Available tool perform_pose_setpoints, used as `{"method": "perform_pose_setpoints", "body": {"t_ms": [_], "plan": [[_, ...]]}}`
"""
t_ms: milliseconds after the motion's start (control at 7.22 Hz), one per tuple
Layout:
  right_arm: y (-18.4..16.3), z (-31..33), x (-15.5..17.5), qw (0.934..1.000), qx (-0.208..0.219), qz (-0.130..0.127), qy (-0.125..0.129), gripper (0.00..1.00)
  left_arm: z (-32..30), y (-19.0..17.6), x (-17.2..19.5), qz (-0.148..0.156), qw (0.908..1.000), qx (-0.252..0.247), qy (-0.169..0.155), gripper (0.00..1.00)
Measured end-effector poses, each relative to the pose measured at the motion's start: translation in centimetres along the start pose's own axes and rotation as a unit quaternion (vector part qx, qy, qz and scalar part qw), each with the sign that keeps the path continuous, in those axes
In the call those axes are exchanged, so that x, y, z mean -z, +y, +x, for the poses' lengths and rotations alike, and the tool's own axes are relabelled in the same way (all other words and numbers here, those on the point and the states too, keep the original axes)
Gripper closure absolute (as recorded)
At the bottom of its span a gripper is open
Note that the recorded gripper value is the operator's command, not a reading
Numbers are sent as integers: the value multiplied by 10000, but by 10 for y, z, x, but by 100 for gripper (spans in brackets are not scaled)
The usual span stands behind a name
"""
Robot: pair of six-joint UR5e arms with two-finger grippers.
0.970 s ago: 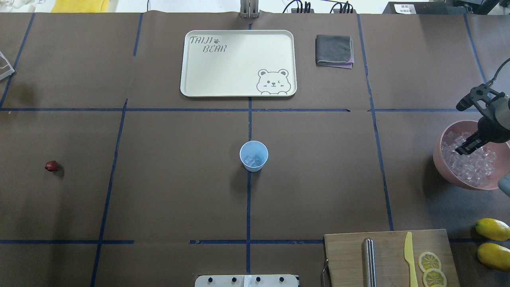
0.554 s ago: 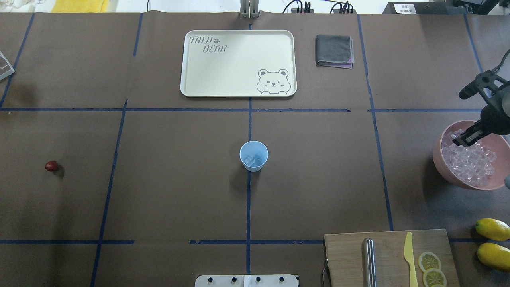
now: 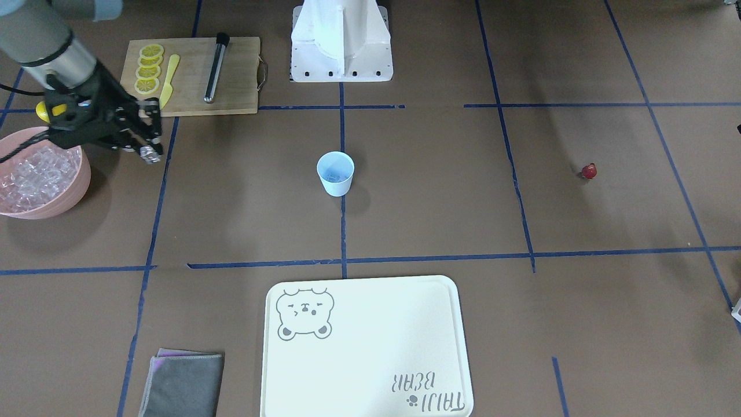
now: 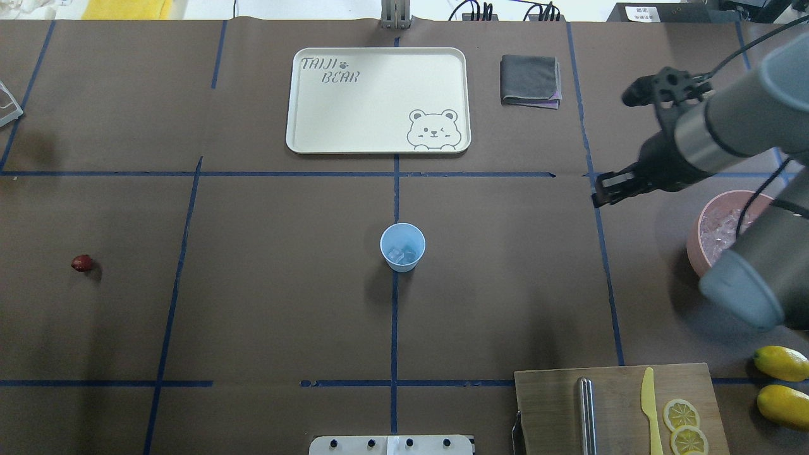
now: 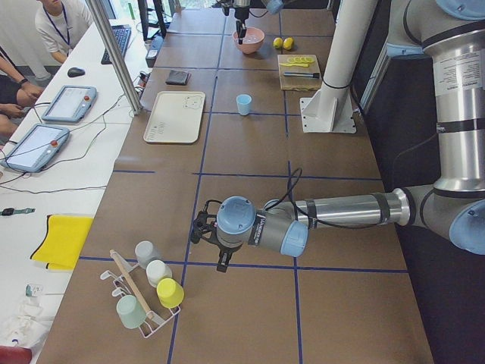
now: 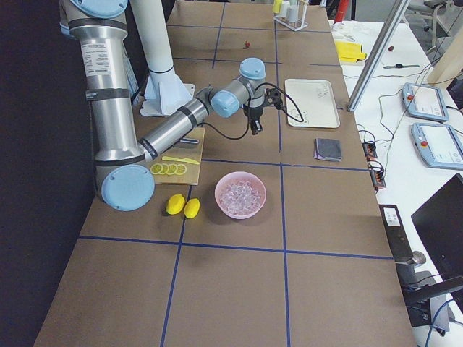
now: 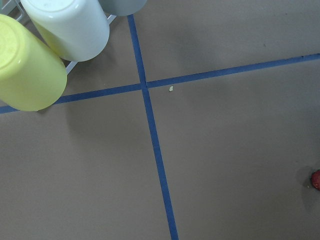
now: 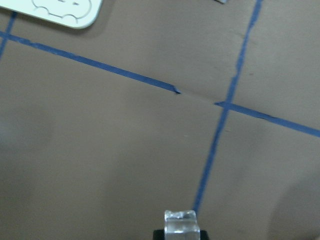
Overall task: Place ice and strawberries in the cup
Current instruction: 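Carry the ice cube with the right gripper to the blue cup and release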
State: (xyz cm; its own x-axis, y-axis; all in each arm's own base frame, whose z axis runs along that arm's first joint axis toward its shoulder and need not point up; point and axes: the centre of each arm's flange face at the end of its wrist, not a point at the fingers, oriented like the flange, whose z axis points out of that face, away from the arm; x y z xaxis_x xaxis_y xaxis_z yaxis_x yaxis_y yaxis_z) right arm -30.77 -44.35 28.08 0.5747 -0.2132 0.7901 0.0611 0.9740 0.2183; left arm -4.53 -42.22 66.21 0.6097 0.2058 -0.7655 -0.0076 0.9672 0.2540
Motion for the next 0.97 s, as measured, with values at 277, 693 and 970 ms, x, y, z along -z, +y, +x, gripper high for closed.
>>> {"method": "perform_pose_setpoints", "body": {"t_ms": [277,693,970], "plan": [[-21,-126,-49,9977,-658,68,-158,100,1,0,1,8,10000,-4,2,0],[-24,-203,-103,9959,-894,-117,-91,99,2,1,2,15,10000,-10,2,0],[-23,-216,-119,9962,-865,-123,-46,64,5,4,4,21,10000,-13,2,0]]}}
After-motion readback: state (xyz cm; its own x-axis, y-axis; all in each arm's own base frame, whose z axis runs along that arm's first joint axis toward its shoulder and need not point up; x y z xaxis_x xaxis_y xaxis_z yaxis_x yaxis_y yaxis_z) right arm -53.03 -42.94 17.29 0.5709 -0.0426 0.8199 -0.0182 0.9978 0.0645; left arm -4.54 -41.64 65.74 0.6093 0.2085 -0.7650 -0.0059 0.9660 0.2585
